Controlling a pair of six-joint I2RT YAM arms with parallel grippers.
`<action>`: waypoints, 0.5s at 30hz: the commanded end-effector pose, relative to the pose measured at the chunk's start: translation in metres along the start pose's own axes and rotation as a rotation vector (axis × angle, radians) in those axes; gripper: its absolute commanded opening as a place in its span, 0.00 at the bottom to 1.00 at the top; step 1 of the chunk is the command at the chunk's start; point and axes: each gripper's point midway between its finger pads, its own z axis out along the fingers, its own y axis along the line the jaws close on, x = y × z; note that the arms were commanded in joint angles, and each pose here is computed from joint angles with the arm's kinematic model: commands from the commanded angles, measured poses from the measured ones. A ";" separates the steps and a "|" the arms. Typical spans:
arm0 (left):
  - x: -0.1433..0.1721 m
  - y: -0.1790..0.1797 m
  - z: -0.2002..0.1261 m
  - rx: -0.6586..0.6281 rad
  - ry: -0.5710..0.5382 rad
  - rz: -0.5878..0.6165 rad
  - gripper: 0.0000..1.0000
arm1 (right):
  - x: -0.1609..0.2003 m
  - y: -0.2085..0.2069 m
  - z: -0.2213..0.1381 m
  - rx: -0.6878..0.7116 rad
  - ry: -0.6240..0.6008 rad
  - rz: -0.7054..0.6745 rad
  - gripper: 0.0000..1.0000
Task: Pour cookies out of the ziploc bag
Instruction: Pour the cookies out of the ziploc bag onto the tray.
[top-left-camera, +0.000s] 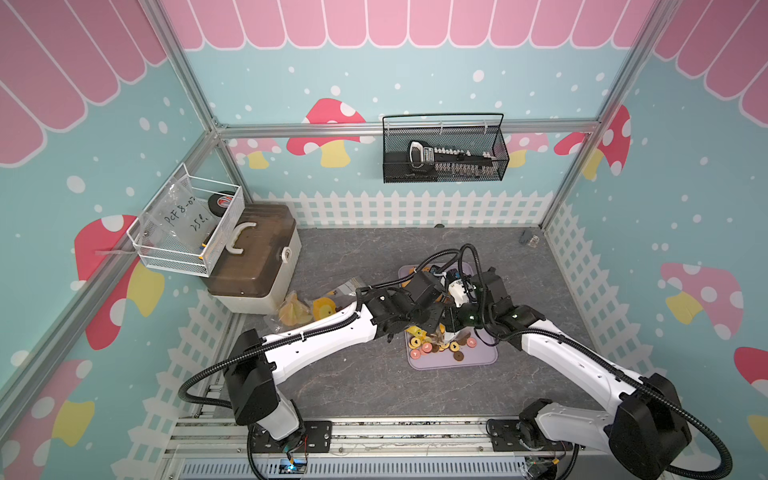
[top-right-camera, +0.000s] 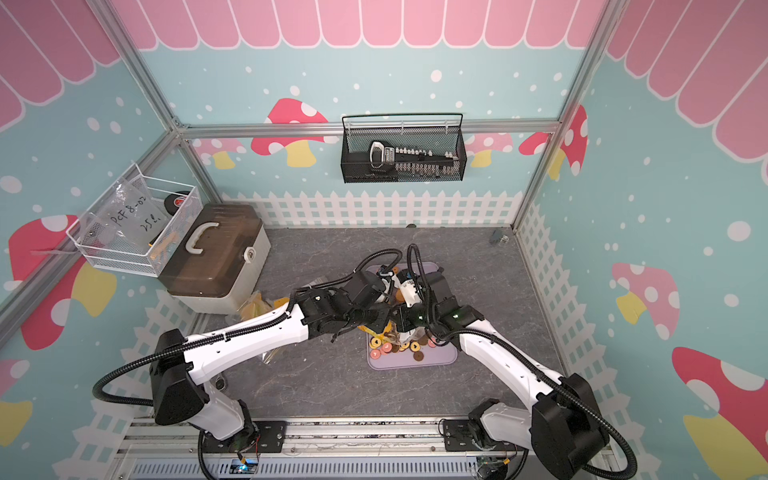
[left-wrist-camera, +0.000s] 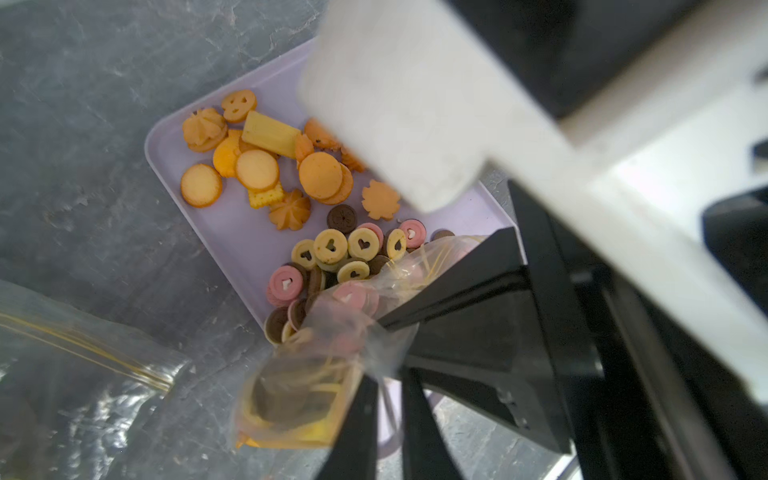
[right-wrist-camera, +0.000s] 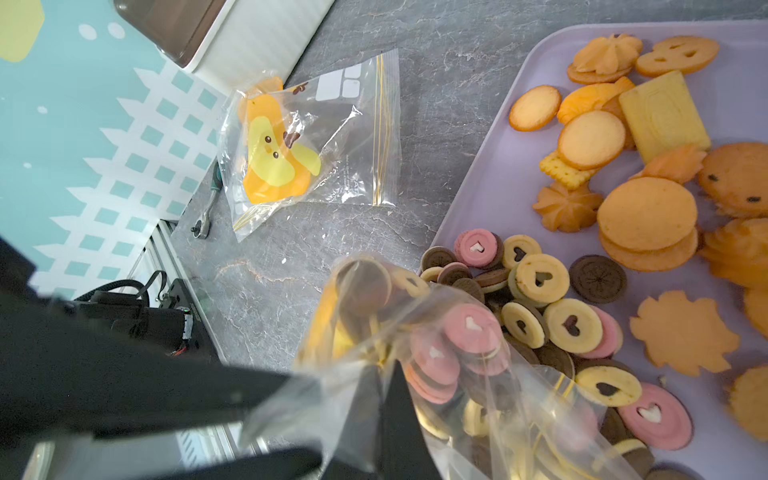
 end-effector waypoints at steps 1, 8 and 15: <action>-0.005 0.005 -0.018 0.017 -0.051 -0.028 0.42 | -0.007 0.002 0.004 -0.015 -0.044 0.018 0.01; 0.014 0.044 -0.046 -0.055 -0.126 -0.089 0.87 | -0.009 0.000 0.009 -0.026 -0.064 0.058 0.00; 0.056 0.086 -0.037 -0.087 -0.080 -0.146 0.97 | -0.010 0.001 0.008 -0.031 -0.079 0.065 0.00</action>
